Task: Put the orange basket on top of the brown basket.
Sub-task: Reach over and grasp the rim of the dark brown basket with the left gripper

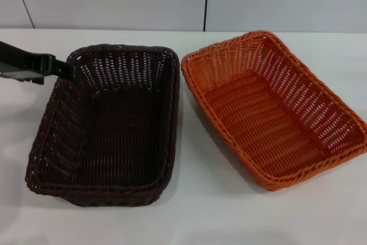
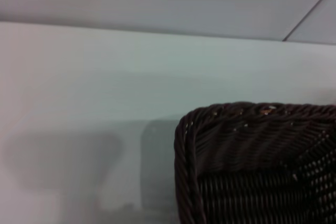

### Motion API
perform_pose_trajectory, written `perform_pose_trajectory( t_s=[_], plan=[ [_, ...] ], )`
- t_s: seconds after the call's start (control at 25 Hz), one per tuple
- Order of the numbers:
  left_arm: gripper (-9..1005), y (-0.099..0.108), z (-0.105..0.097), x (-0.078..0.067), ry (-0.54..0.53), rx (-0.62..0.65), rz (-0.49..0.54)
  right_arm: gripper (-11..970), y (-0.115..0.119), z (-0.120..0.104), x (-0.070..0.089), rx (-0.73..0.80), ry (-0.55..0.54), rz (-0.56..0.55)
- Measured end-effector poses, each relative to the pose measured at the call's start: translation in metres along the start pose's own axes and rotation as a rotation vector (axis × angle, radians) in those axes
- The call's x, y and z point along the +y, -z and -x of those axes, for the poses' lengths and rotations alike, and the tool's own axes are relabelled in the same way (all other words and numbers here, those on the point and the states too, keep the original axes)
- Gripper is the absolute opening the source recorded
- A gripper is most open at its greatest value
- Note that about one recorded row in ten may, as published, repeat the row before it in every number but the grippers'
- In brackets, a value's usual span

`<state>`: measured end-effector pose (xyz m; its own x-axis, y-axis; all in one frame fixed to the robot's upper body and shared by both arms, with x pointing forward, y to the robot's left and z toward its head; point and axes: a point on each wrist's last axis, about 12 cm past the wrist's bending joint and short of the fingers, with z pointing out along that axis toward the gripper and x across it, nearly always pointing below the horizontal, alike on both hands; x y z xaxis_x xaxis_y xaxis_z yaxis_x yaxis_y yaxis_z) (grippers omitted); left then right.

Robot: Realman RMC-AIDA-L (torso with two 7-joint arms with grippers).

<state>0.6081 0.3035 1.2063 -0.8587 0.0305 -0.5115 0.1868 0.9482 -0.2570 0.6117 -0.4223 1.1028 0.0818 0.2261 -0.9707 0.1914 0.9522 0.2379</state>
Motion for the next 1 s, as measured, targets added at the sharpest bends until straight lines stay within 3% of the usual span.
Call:
perform_pose_trajectory(
  t_s=[0.36, 0.68, 1.0],
  plan=[
    [807, -0.005, -0.008, 0.0, 0.012, 0.055, 0.015, 789, 0.001, -0.002, 0.005, -0.003, -0.007, 0.011],
    [803, -0.012, -0.023, 0.014, 0.031, 0.102, 0.042, 790, 0.002, -0.006, 0.015, -0.017, -0.038, 0.041],
    [798, -0.019, -0.029, 0.013, 0.013, 0.135, 0.029, 790, 0.001, -0.009, 0.02, -0.008, -0.046, 0.045]
  ],
)
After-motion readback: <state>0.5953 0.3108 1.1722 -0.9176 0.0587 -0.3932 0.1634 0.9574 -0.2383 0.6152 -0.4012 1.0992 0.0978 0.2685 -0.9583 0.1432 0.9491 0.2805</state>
